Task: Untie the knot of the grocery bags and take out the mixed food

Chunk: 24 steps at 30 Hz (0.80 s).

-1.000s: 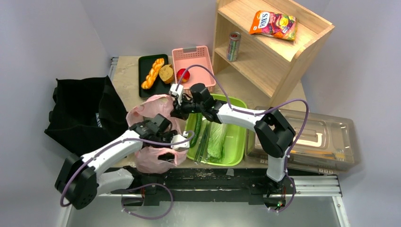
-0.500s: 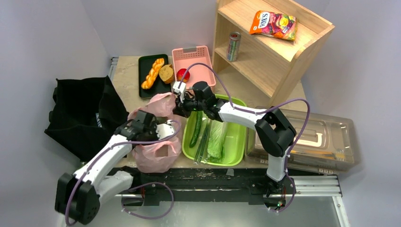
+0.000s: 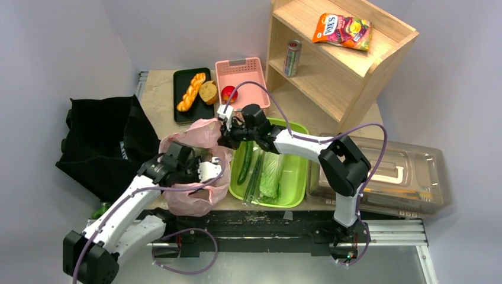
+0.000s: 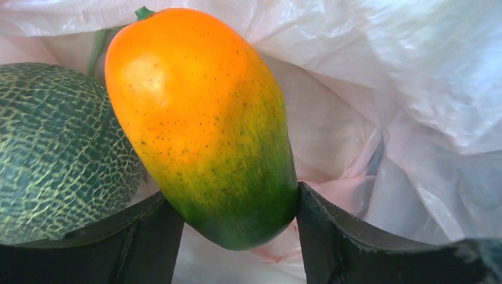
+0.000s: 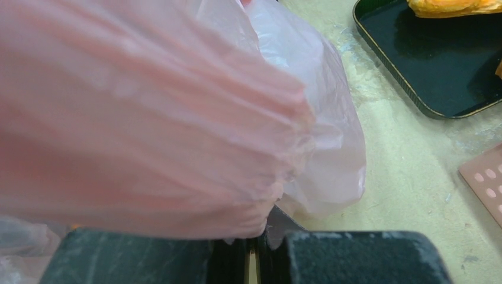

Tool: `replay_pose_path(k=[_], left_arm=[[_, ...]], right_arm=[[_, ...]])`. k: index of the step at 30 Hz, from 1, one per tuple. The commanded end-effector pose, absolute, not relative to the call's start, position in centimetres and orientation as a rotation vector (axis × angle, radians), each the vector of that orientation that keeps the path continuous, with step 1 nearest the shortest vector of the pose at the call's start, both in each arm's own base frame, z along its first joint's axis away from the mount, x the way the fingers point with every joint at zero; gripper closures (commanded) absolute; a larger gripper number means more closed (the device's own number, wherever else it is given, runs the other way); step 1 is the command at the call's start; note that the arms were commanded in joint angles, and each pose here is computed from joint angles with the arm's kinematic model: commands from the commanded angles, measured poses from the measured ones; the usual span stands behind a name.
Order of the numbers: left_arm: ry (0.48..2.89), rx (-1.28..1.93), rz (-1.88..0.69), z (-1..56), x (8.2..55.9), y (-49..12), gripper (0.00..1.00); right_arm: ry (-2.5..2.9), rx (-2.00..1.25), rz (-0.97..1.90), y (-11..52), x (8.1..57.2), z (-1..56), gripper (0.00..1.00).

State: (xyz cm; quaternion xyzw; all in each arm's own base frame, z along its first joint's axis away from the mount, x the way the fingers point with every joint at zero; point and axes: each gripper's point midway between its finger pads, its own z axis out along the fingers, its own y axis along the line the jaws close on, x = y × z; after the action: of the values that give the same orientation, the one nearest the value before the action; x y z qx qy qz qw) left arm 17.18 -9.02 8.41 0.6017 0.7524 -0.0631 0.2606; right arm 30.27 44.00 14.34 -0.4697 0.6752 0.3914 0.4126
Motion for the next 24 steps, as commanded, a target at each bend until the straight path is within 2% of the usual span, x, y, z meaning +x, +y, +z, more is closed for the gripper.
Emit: replay_pose_path(k=[1, 7, 9, 14, 20, 22, 24], left_arm=[[2.056, 1.628, -0.148, 7.8, 18.4, -9.5, 0.33], [1.976, 1.753, -0.014, 5.1, 19.2, -10.5, 0.32], [2.024, 1.753, 0.027, 4.1, 19.7, -10.2, 0.36], [2.095, 1.778, 0.045, 2.7, 19.4, -9.6, 0.56], [2.055, 1.586, 0.0, 7.2, 19.8, -9.6, 0.94], [2.061, 1.517, -0.036, 8.9, 19.2, -8.8, 1.0], [2.039, 1.472, -0.061, 10.6, 18.6, -8.0, 1.0]], right_arm=[[1.59, -1.176, 0.992, 43.9, 30.1, 17.8, 1.0], [1.604, -1.187, 0.984, 43.4, 29.7, 17.0, 1.0], [1.609, -1.188, 0.984, 43.4, 29.6, 16.8, 1.0], [1.606, -1.19, 0.982, 43.3, 29.6, 16.9, 1.0], [1.605, -1.194, 0.977, 43.2, 29.6, 16.9, 1.0], [1.605, -1.196, 0.977, 43.2, 29.6, 16.9, 1.0], [1.605, -1.2, 0.98, 43.1, 29.5, 16.9, 1.0]])
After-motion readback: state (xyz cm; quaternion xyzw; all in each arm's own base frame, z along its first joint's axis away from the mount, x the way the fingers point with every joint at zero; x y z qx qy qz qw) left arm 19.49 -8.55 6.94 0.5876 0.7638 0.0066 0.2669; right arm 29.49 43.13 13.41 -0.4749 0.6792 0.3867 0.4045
